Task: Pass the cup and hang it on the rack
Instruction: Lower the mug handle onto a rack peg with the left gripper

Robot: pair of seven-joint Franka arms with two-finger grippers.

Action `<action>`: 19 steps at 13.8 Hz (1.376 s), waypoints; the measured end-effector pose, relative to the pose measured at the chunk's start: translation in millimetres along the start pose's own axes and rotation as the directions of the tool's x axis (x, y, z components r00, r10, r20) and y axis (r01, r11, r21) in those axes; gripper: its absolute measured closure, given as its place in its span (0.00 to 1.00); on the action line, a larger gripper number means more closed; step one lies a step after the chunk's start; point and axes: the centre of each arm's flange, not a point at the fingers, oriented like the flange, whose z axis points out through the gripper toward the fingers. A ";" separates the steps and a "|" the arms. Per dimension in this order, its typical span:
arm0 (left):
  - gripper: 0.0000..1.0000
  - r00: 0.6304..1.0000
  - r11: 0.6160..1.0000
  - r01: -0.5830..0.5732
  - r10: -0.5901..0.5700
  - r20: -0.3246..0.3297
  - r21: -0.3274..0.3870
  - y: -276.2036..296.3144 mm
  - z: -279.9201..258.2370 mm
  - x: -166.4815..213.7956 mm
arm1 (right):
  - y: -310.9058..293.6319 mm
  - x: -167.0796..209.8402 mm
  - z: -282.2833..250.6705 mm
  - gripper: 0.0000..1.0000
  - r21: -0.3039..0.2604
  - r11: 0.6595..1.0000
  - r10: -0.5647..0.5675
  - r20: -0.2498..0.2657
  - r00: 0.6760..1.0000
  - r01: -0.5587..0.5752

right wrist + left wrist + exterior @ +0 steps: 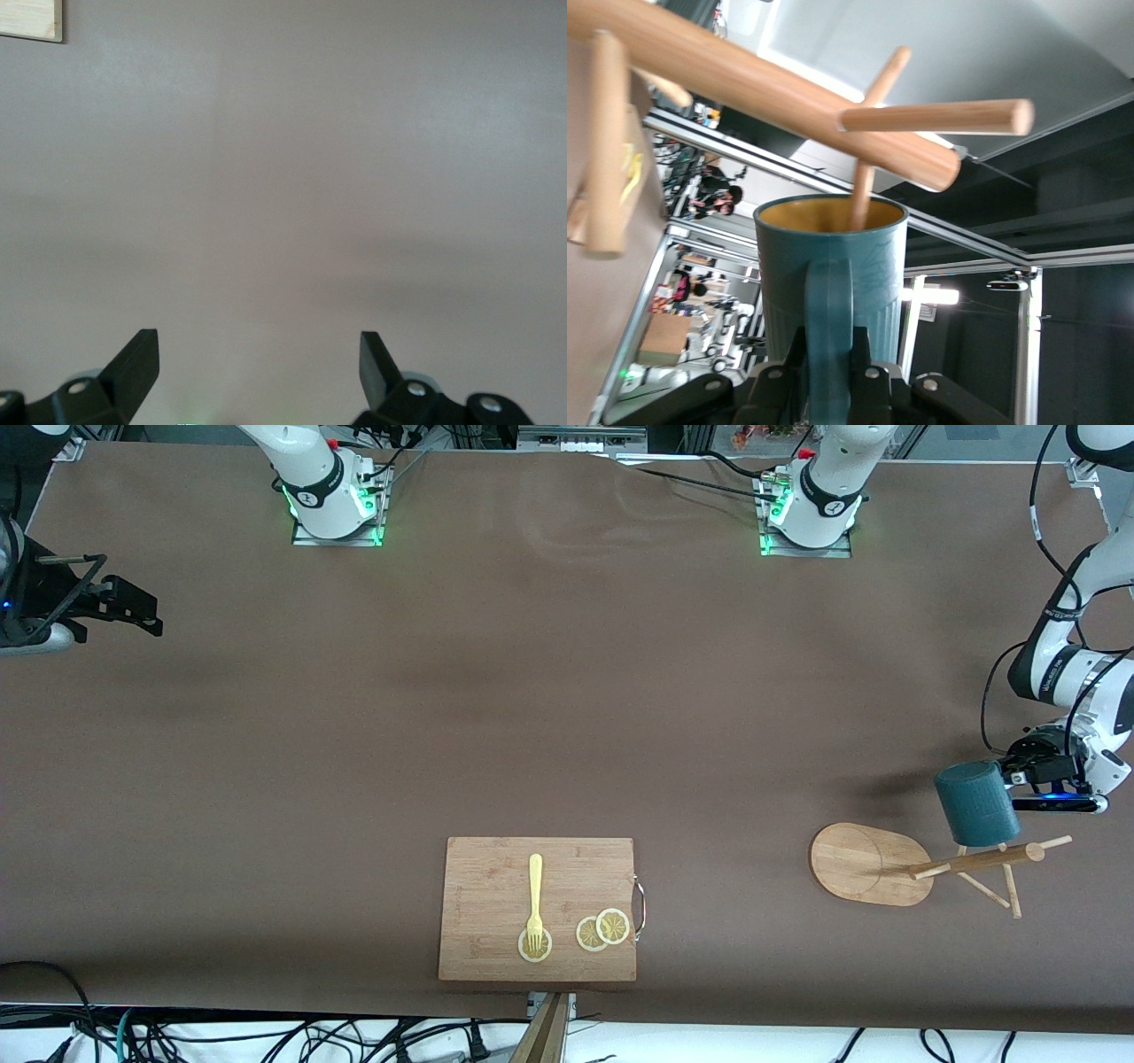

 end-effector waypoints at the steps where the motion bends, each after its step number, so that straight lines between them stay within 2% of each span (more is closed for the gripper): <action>1: 0.79 1.000 1.000 -0.002 0.002 0.004 0.016 -0.7 -1.0 0.4 | 0.0 0.0 0.0 0.00 0.000 1.000 0.000 0.000 1.000 0.000; 15: 0.79 1.000 1.000 -0.019 0.019 -0.009 0.025 7.2 -14.1 14.6 | 0.0 0.0 0.0 0.00 0.000 1.000 0.000 0.000 1.000 0.000; 17: 0.76 1.000 0.999 -0.025 0.025 -0.010 0.026 9.8 -14.8 15.6 | 0.0 0.0 0.0 0.00 0.000 1.000 0.000 0.000 1.000 0.000; 19: 0.59 0.999 0.999 -0.041 0.041 -0.015 0.031 17.1 -16.9 18.1 | 0.0 0.0 0.0 0.00 0.000 1.000 0.000 0.000 1.000 0.000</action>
